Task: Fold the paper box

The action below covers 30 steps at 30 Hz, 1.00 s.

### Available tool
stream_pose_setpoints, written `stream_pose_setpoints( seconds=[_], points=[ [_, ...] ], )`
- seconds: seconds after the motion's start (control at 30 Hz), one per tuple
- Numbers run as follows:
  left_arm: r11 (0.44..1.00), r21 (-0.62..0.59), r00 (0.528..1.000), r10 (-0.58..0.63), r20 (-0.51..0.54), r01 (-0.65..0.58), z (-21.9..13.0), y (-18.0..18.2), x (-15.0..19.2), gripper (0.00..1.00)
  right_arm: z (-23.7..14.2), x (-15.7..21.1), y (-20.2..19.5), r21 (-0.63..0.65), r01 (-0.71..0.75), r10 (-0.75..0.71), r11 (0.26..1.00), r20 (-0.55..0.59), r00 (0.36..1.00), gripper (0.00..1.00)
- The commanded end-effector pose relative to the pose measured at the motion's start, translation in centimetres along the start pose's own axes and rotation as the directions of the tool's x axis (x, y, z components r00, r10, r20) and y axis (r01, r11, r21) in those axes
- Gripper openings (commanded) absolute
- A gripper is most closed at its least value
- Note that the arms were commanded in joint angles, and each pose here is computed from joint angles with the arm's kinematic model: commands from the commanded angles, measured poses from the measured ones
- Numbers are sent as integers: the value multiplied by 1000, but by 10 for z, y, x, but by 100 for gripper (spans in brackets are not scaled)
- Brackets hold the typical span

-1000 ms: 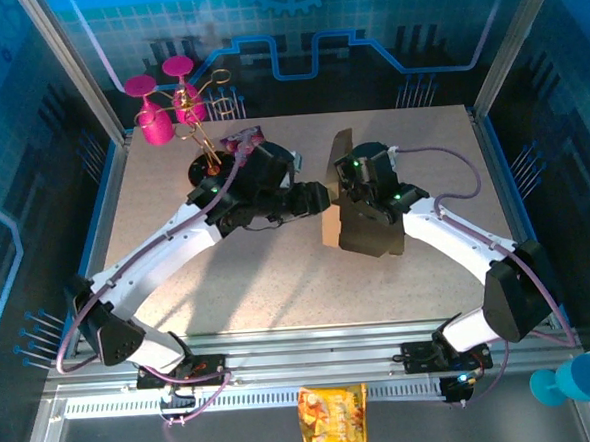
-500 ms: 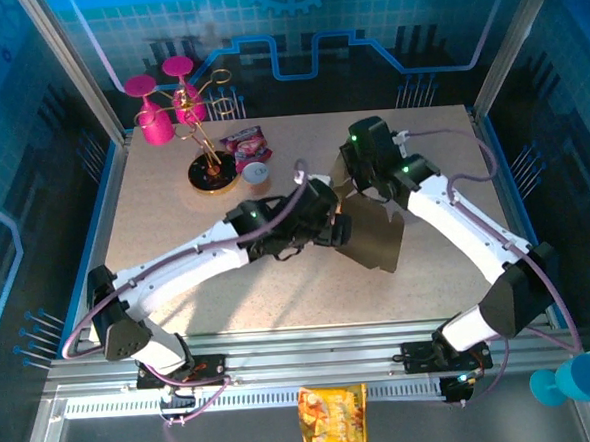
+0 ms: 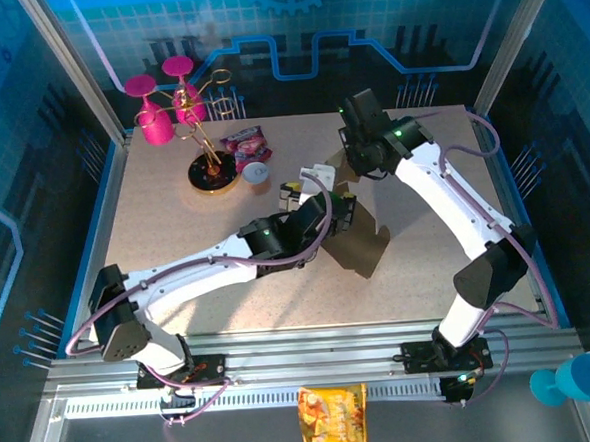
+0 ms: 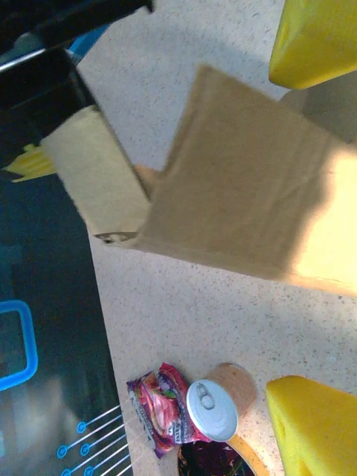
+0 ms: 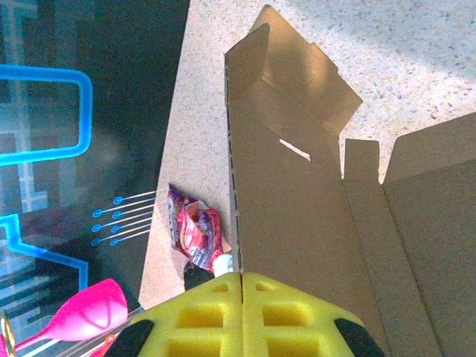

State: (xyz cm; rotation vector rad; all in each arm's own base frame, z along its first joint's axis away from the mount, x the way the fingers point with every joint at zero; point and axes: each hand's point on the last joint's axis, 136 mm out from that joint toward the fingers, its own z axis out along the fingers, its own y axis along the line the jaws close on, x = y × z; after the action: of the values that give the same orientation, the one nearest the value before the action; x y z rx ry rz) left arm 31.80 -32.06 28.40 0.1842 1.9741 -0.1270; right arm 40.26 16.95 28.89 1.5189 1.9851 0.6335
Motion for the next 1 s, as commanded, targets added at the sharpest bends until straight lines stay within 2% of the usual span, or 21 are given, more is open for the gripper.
stream_pose_setpoints(
  seconds=[0.0,0.1,0.17,0.23,0.37,0.5,0.53,0.57,0.67,0.73,0.83,0.97],
  points=[
    [995,-94,999,19,41,-15,10,8,-14,99,-2,-10,-12,38,-55,53,998,37,998,0],
    [992,-128,1000,20,13,-18,17,20,-8,90,-2,-10,-14,32,-70,69,997,31,997,0],
    [989,-142,1000,27,8,-26,18,25,-6,75,-1,-10,-15,31,-79,78,996,25,997,0],
    [987,-157,999,31,12,-29,17,29,-5,55,0,-8,-17,36,-83,83,996,16,996,0],
    [986,-161,999,38,7,-37,18,29,-2,36,3,-3,-20,36,-94,95,995,-7,995,0],
    [983,-176,999,48,1,-47,19,32,0,9,2,0,-21,24,-100,101,995,-27,995,0],
    [984,-175,999,47,4,-46,19,34,-1,0,0,0,-21,17,-100,101,995,-32,994,3],
    [985,-168,999,50,8,-48,19,35,-1,0,-1,0,-21,10,-101,101,995,-33,994,10],
    [991,-119,998,62,32,-58,20,36,-3,0,-3,-2,-22,-25,-99,97,995,-63,993,38],
    [997,-43,996,67,66,-64,19,35,-8,0,-3,-4,-31,-25,-95,92,995,-105,990,57],
    [997,51,992,52,116,-58,15,42,-12,0,10,-2,-44,-75,-134,112,988,-245,963,70],
    [980,186,990,50,129,-74,12,52,-7,0,23,-7,-45,-201,-237,143,950,-394,908,75]
  ],
)
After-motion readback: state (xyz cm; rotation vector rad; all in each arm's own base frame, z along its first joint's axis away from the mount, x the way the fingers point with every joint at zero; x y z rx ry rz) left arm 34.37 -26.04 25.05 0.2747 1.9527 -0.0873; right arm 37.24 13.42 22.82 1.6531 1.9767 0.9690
